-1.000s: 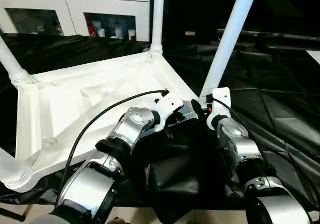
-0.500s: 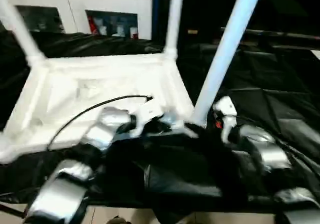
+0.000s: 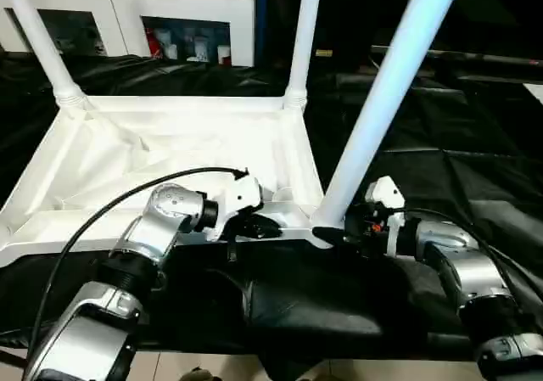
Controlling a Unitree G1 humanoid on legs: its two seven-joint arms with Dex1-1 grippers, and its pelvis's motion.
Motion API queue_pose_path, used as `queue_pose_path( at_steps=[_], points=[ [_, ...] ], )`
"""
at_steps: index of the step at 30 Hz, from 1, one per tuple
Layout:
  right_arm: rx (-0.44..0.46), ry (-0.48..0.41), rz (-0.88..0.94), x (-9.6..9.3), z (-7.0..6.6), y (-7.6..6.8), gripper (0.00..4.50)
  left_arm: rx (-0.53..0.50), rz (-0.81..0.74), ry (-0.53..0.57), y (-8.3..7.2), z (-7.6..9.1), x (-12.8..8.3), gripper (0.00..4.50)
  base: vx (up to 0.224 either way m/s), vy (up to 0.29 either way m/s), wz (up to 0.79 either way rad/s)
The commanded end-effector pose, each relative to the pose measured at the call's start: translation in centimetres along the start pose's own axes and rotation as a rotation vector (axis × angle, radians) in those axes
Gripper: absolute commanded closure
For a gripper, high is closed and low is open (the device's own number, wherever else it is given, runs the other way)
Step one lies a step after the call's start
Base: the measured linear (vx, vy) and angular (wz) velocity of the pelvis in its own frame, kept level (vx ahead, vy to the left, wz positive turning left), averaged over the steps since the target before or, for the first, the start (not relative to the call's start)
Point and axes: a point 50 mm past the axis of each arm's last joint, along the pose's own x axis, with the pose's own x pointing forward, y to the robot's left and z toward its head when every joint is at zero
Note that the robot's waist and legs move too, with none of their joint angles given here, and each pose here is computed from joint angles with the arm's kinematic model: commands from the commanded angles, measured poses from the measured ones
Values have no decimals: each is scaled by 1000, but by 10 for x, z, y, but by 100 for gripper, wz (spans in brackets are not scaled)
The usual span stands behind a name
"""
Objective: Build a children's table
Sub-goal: Rotate leg to tighten
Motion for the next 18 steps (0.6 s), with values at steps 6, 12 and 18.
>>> queue_pose_path(
  at_steps=[6, 12, 18],
  points=[
    [28, 66, -287, 13, -21, -10, 170, -42, 193, 23, 12, 3, 24, 450, 0, 0, 0],
    [165, 39, -615, 33, -25, -18, 172, -89, 352, 24, 22, 21, 55, 450, 0, 0, 0],
    [172, 51, -681, 72, -14, -9, 172, -83, 334, 1, 13, 40, 88, 450, 0, 0, 0]
  ],
)
